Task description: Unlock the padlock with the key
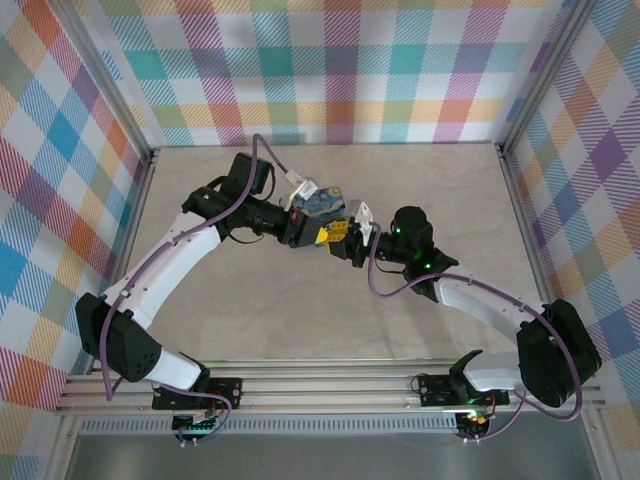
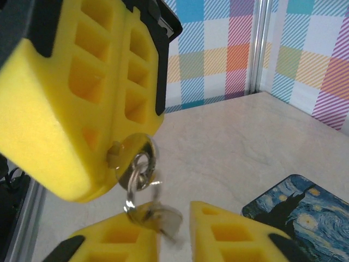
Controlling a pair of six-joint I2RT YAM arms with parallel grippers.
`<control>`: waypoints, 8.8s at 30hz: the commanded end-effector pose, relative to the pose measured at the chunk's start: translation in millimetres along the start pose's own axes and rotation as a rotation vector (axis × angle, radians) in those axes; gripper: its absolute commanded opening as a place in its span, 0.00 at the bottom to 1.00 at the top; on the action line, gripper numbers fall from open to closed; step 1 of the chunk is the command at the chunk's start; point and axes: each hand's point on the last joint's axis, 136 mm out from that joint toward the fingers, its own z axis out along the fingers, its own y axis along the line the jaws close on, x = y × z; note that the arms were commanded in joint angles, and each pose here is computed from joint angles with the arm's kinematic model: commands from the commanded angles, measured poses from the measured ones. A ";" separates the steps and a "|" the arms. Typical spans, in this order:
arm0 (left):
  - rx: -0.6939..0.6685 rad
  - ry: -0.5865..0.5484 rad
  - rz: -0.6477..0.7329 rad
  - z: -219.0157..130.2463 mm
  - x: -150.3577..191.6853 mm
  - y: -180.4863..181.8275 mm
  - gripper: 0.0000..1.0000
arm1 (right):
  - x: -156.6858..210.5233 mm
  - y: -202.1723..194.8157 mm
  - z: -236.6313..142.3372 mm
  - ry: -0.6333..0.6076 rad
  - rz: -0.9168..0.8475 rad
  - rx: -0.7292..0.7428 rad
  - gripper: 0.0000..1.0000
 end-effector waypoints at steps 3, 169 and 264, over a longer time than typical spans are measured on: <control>0.036 0.003 0.009 -0.9 -1.8 -11.5 0.00 | -20.0 2.3 3.0 -0.051 -0.100 -0.010 0.06; 0.070 -0.287 0.228 -1.7 -2.5 -14.1 0.41 | -17.8 33.6 -81.6 0.598 0.263 -0.083 0.00; -0.112 -0.396 -0.063 -6.6 -0.8 14.4 0.49 | -33.6 -8.1 -63.8 0.421 0.522 0.032 0.00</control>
